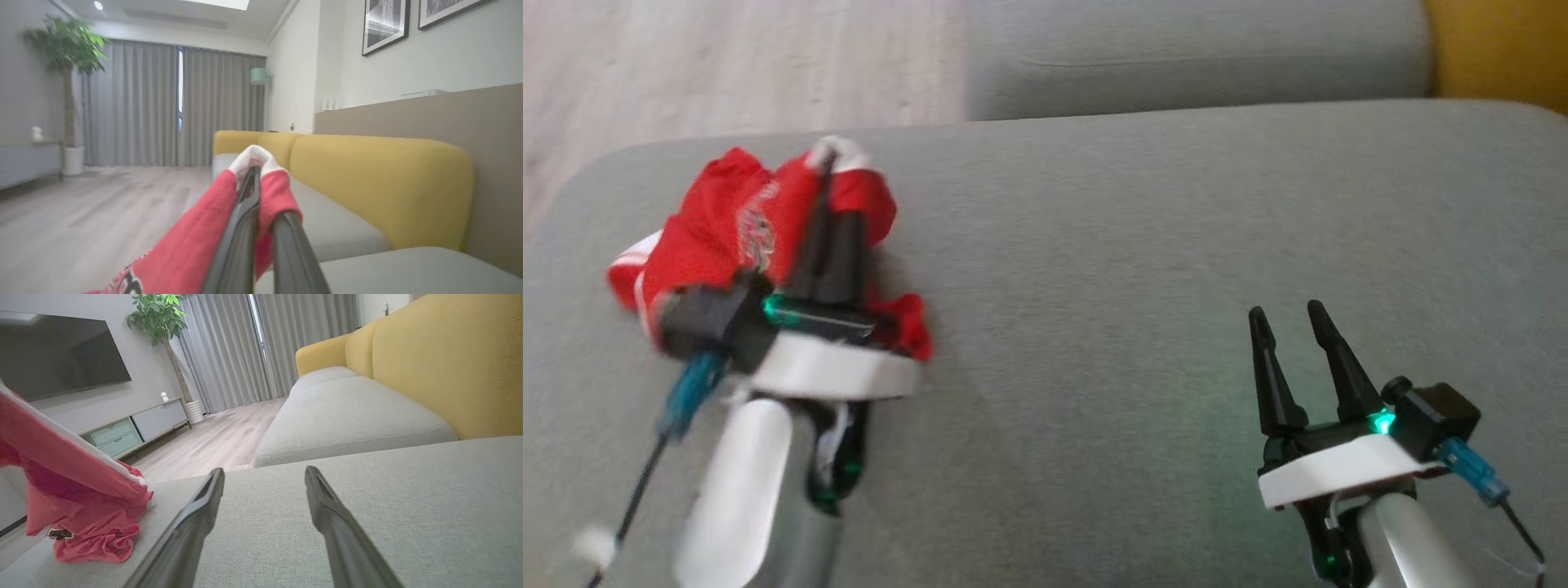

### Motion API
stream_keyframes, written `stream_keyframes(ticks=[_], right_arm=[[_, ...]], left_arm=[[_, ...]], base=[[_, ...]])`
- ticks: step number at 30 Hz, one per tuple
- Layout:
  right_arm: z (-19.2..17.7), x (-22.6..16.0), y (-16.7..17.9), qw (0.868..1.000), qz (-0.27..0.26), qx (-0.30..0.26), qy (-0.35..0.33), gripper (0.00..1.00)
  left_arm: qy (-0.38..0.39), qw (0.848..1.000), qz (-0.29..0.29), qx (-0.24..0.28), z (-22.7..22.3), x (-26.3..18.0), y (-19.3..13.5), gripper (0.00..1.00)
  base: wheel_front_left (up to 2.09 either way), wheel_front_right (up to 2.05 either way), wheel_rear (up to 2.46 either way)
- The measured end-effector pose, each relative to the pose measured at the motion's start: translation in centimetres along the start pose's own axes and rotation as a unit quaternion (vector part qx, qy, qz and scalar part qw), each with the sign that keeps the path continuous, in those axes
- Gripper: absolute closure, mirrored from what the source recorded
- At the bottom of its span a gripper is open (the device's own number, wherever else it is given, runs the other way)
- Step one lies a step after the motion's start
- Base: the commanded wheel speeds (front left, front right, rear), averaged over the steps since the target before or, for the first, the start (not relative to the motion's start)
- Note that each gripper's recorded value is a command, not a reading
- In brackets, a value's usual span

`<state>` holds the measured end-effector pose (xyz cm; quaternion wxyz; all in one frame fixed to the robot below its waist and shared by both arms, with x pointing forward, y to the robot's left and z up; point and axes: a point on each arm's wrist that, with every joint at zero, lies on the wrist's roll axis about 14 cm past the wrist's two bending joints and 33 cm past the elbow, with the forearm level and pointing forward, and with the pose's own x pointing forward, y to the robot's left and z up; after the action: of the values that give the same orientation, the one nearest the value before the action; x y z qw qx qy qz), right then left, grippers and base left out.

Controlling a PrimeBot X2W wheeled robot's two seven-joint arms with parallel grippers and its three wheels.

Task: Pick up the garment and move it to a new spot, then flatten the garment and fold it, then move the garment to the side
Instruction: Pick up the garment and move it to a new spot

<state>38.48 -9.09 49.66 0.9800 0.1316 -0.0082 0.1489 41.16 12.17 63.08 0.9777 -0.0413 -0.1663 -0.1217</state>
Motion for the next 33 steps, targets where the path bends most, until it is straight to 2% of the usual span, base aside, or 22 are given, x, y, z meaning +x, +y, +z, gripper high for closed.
stream_keyframes(ticks=[3,5,7,12,21,22,23,29,33], right_arm=[[0.4,-0.8,-1.0,1.000,-0.018,0.003,-0.006,0.00],[0.6,-1.3,-1.6,1.000,-0.029,0.003,-0.009,0.00],[1.2,-2.0,-2.7,0.999,-0.049,0.008,-0.019,0.00],[3.7,-2.2,-4.9,0.995,-0.080,0.010,-0.055,0.00],[3.9,-4.5,-9.0,0.987,-0.152,0.011,-0.056,0.00],[3.8,-4.6,-9.3,0.986,-0.157,0.010,-0.053,0.00],[3.6,-4.7,-9.5,0.986,-0.161,0.010,-0.051,0.00],[3.6,-4.1,-9.9,0.985,-0.162,0.011,-0.052,0.00],[3.4,-3.0,-9.5,0.988,-0.148,0.007,-0.051,0.00]], left_arm=[[0.053,0.992,-0.047,-0.108,-1.8,1.4,-4.2,1.00],[0.082,0.982,-0.083,-0.151,-2.6,2.2,-7.0,1.00],[0.092,0.974,-0.140,-0.151,-2.7,4.0,-10.8,1.00],[0.071,0.962,-0.206,-0.165,-1.4,8.0,-15.9,1.00],[0.021,0.934,-0.252,-0.251,-0.2,13.5,-22.3,1.00],[0.013,0.932,-0.253,-0.258,0.0,13.9,-22.7,0.25],[0.008,0.932,-0.249,-0.262,-0.1,14.3,-22.8,0.00],[0.016,0.940,-0.241,-0.241,-2.8,14.4,-22.2,0.00],[0.044,0.953,-0.217,-0.207,-6.3,12.9,-19.2,0.00]], base=[[0.00,0.00,0.00],[0.00,0.00,0.00],[0.00,0.00,0.00],[0.00,0.00,0.00],[0.00,0.00,0.00],[0.00,0.00,0.00],[0.00,0.00,0.00],[0.00,0.00,0.00],[0.00,0.00,0.00]])
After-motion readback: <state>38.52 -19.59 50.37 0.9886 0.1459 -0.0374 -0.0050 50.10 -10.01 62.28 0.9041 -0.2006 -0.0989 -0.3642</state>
